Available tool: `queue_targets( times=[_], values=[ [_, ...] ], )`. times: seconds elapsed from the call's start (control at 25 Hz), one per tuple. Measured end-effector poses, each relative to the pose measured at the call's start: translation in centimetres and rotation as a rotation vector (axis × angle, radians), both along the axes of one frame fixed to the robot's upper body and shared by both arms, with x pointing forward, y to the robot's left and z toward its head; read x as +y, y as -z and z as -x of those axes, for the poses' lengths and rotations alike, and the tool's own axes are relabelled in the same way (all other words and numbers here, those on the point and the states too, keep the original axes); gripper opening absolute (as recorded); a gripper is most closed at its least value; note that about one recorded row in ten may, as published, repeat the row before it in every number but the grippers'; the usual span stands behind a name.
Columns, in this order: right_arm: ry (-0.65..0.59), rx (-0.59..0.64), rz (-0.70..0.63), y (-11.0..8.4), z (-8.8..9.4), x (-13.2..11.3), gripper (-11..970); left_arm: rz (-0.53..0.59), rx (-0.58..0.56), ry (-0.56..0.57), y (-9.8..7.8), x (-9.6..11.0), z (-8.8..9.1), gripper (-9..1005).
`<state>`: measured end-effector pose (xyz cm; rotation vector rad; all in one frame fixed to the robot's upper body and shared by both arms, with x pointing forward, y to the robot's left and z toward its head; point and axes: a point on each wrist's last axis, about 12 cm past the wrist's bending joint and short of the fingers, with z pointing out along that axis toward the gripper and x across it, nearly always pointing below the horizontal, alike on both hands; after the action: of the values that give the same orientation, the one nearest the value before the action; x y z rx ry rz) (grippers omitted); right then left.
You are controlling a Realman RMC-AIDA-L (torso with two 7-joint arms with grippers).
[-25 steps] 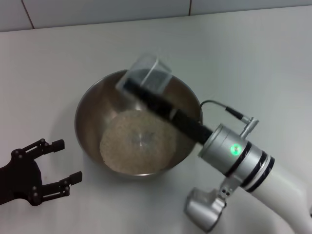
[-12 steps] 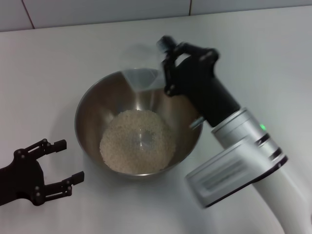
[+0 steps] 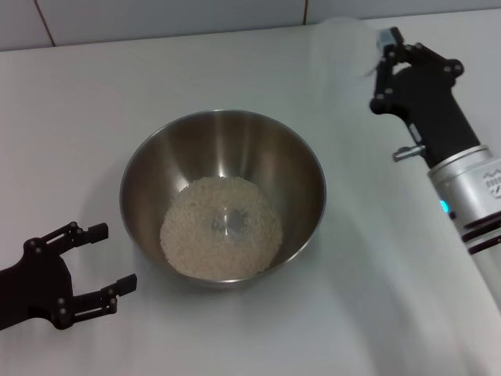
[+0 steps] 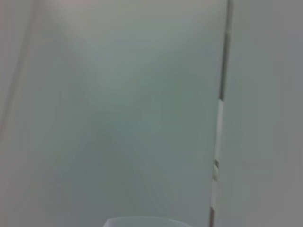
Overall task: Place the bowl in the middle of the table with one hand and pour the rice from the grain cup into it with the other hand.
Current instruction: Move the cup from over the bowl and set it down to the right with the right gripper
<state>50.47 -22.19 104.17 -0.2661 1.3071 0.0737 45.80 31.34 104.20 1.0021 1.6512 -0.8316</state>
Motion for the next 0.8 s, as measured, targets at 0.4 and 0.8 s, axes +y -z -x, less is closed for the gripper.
queue_targets(
  times=[0.4, 0.8],
  values=[
    [-0.013, 0.218, 0.023, 2.4, -2.3, -1.8, 116, 0.002, 0.001, 0.006, 0.1, -0.2, 0.0, 865],
    [-0.097, 0.345, 0.123, 3.5, -3.5, -0.3, 127, -0.005, -0.001, 0.014, 0.0, -0.5, -0.4, 865]
  ],
)
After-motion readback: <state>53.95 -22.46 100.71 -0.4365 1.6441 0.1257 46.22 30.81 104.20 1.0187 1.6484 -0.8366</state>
